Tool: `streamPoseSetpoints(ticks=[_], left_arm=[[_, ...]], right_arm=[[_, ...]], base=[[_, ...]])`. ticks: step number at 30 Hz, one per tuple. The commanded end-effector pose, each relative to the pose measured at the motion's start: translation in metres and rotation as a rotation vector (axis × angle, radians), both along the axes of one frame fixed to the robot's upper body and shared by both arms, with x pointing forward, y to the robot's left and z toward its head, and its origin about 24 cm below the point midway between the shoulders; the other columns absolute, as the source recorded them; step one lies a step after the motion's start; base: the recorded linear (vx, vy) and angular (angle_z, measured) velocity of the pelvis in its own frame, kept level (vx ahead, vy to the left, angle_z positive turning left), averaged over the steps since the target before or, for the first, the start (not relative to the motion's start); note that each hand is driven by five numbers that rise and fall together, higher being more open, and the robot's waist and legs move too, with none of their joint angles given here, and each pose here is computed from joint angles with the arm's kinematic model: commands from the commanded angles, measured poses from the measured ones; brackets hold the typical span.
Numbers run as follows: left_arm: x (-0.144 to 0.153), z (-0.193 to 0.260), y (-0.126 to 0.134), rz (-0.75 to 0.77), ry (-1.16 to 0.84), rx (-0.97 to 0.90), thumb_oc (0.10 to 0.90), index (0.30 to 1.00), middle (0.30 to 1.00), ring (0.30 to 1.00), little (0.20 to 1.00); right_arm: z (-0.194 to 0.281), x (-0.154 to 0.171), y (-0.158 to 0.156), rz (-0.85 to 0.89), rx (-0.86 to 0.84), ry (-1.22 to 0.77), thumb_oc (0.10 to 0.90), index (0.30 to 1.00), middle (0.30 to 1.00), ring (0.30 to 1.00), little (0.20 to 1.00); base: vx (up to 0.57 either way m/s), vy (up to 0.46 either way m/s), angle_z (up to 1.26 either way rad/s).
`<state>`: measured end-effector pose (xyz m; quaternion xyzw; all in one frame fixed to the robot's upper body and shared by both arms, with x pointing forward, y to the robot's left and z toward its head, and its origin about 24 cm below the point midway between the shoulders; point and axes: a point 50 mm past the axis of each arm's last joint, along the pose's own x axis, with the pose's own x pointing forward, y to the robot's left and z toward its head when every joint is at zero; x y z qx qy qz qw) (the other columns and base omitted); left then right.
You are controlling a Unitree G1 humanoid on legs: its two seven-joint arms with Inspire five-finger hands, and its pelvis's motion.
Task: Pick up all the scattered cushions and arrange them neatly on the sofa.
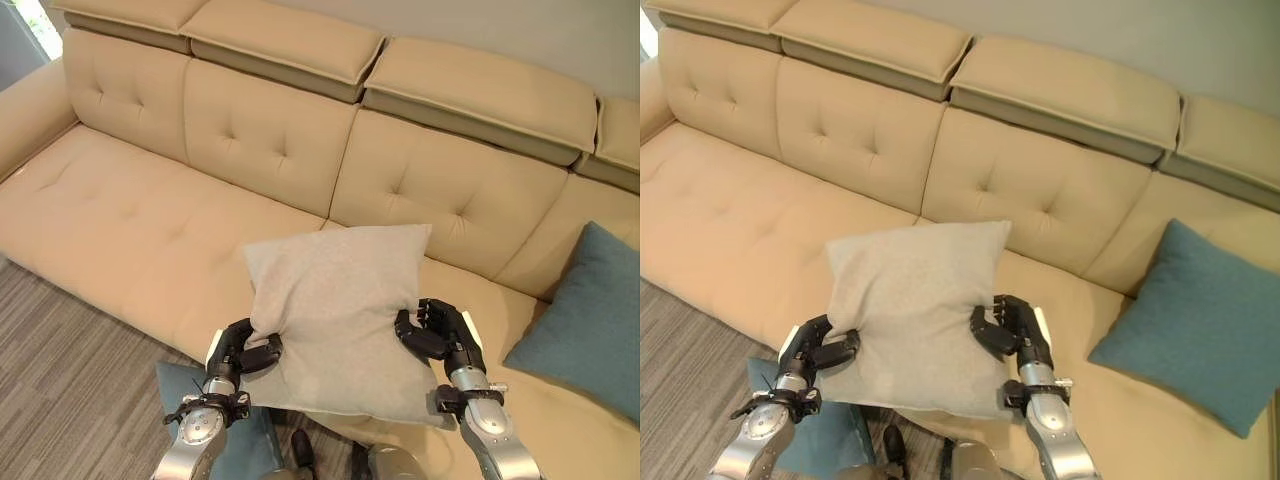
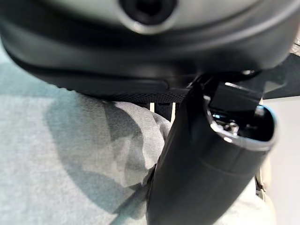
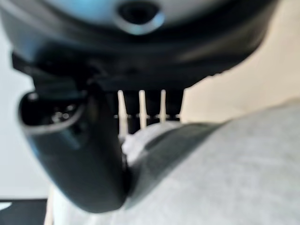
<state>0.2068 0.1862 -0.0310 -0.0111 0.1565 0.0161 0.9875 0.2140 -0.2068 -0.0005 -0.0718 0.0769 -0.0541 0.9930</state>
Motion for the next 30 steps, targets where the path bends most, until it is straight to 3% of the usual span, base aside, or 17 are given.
streamPoseSetpoints(ticks=[1, 16, 25, 30], left_arm=[[0.02, 0.06, -0.046, -0.211, -0.355, -0.139, 0.4, 0.3, 0.3, 0.3, 0.3], [0.029, 0.073, -0.05, -0.187, -0.417, -0.145, 0.4, 0.3, 0.3, 0.3, 0.3], [0.029, 0.074, -0.035, -0.173, -0.421, -0.071, 0.4, 0.3, 0.3, 0.3, 0.3], [0.057, 0.109, -0.039, -0.133, -0.596, 0.012, 0.4, 0.3, 0.3, 0.3, 0.3]], right_arm=[[0.046, 0.017, 0.028, 0.149, 0.046, -0.279, 0.4, 0.3, 0.3, 0.3, 0.3], [0.053, 0.019, 0.016, 0.12, -0.064, -0.298, 0.4, 0.3, 0.3, 0.3, 0.3], [0.067, 0.033, 0.038, 0.157, -0.107, -0.379, 0.4, 0.3, 0.3, 0.3, 0.3], [0.087, 0.054, 0.051, 0.098, -0.13, -0.496, 0.4, 0.3, 0.3, 0.3, 0.3]], base=[[0.11, -0.101, -0.05], [0.09, 0.067, -0.2], [0.01, 0.119, -0.46], [-0.18, -0.029, -0.19]])
